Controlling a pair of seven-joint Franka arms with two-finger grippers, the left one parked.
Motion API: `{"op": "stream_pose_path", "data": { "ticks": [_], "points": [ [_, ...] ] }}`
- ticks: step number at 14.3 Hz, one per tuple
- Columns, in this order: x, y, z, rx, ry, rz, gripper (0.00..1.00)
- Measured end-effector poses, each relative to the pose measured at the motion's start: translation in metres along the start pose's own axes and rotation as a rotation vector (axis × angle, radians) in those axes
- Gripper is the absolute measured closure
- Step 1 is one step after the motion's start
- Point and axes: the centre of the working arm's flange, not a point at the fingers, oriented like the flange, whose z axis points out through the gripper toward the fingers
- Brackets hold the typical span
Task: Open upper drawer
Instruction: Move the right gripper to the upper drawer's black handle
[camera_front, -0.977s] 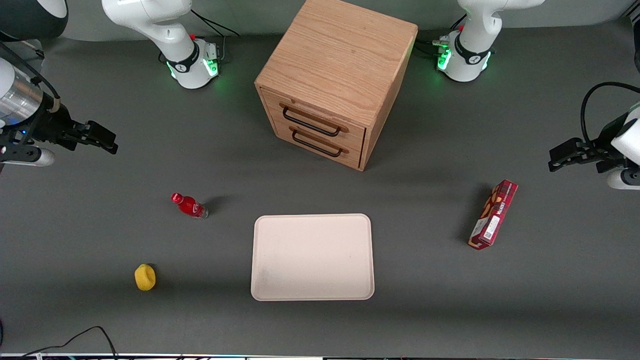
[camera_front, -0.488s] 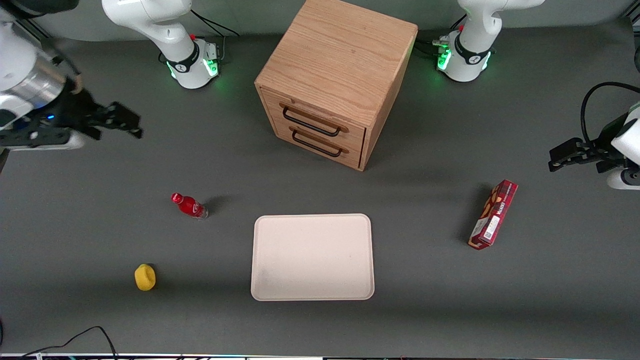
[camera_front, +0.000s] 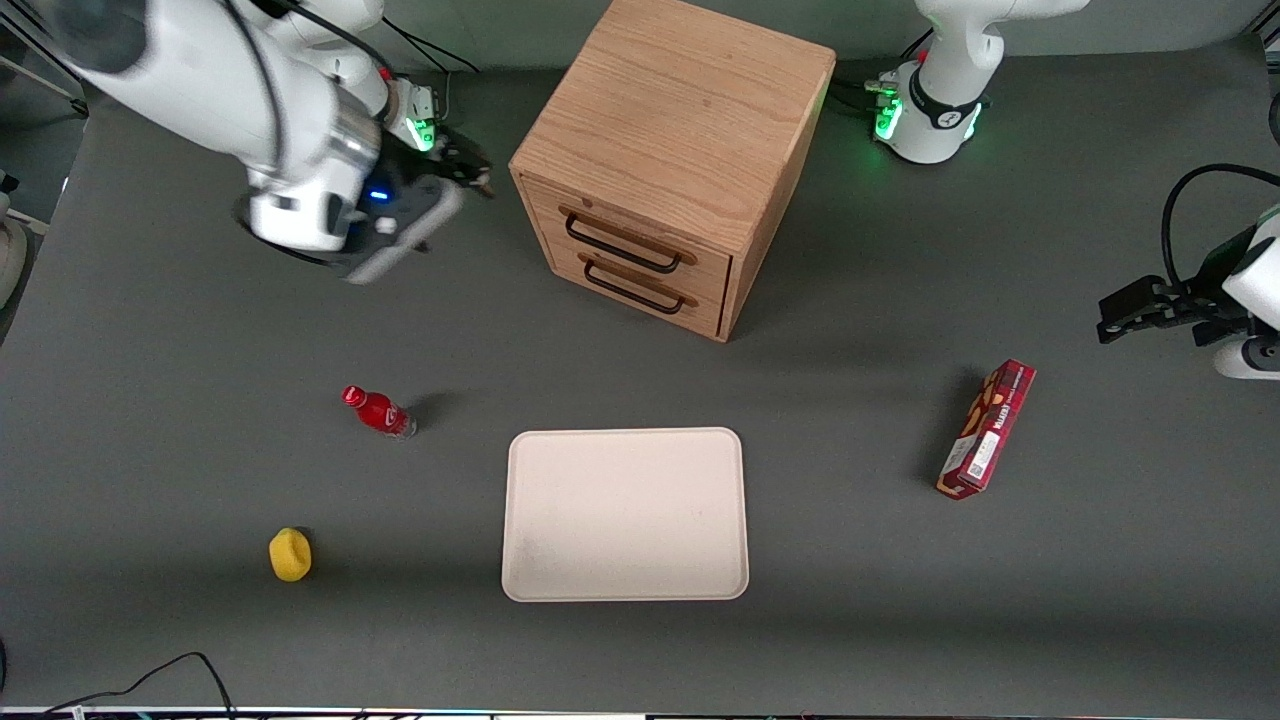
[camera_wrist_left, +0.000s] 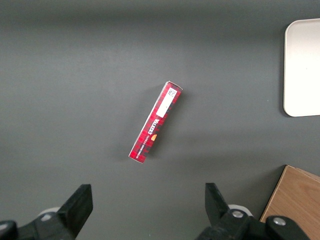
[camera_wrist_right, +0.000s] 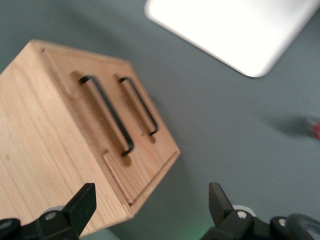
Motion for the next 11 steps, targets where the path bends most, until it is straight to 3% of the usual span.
{"op": "stream_pose_path", "data": {
  "ticks": [2,5,11],
  "points": [
    [0.027,-0.004,0.048,0.083,-0.059,-0.09,0.0],
    [0.066,0.005,0.12,0.164,-0.083,-0.236,0.0],
    [0.089,0.003,0.183,0.226,-0.114,-0.281,0.0]
  ]
}}
